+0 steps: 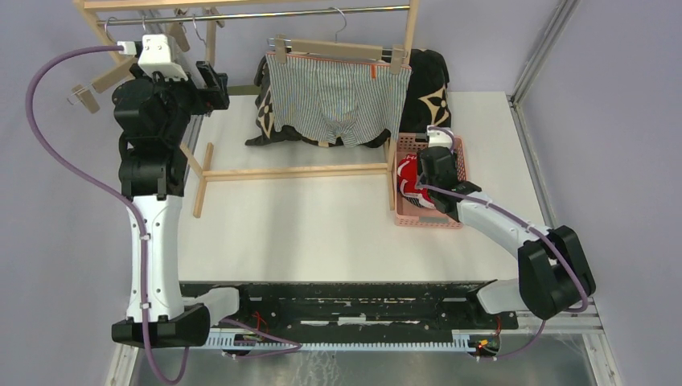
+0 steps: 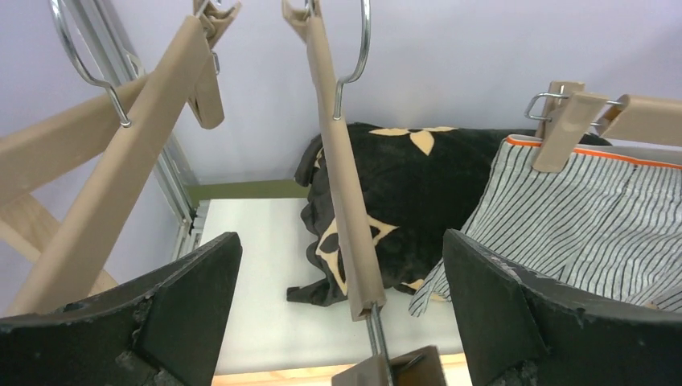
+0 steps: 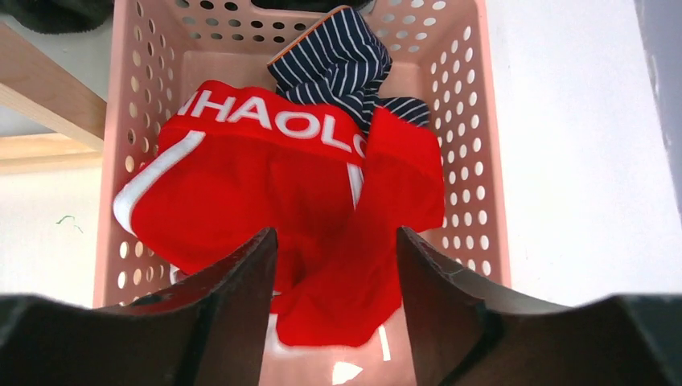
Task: Remove the underwear clipped to the hanger
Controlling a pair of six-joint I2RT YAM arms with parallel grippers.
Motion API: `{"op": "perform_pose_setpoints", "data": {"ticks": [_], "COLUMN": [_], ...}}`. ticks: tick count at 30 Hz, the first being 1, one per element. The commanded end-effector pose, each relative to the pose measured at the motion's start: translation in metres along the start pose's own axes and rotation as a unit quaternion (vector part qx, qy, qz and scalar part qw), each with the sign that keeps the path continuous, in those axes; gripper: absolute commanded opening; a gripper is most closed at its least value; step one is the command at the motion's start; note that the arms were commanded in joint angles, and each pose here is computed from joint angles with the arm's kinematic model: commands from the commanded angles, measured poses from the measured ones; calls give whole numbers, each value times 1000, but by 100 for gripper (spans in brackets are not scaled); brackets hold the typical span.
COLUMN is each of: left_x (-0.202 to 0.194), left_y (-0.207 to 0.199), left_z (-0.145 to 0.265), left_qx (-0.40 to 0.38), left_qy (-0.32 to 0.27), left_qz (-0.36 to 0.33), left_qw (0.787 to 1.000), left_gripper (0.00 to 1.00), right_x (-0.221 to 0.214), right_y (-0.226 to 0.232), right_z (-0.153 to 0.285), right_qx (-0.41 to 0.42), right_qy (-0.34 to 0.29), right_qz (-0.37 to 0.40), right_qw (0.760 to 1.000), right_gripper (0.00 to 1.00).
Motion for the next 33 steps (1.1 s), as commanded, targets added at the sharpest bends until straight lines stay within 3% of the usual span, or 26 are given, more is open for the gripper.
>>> {"op": "perform_pose_setpoints", "data": {"ticks": [1,11,18,26,31,33], "left_x": [25,49,25,2,-6,-10], "left_y": [-3,-17,-33,-53,-54,-57], "left_z": [17,62,73,80,87,90], "left_qx": [-4,-39,-107,-185,-182,-195], "left_qy": [-45,-95,-52,-49,-47,-43], "left_qz": [8,10,16,50,48,50], "left_qw": [999,995,993,980,981,979], "left_gripper": [99,99,99,99,99,99], "right_x": [35,80,121,154,164,168], "right_y": [-5,-22,-21,-13,7,14], "right_z": [12,72,133,162,159,156], "right_qx": [0,57,180,255,305,324], "right_qy": [-52,-129,-192,-233,-239,-240], "right_qz": [-31,-72,-80,-94,-96,-98], "right_qw": [998,987,961,934,917,910], "right_gripper": [67,70,68,62,46,45]}}
Point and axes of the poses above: each gripper's point midway between its finger pads, its own z axis back along the fingers, its own y axis along the line the jaws close on, x = y × z, the point moved 6 cm from there along z, back along the fingers, and after that the axes turned 2 degrees about -z, right-handed, at the moved point
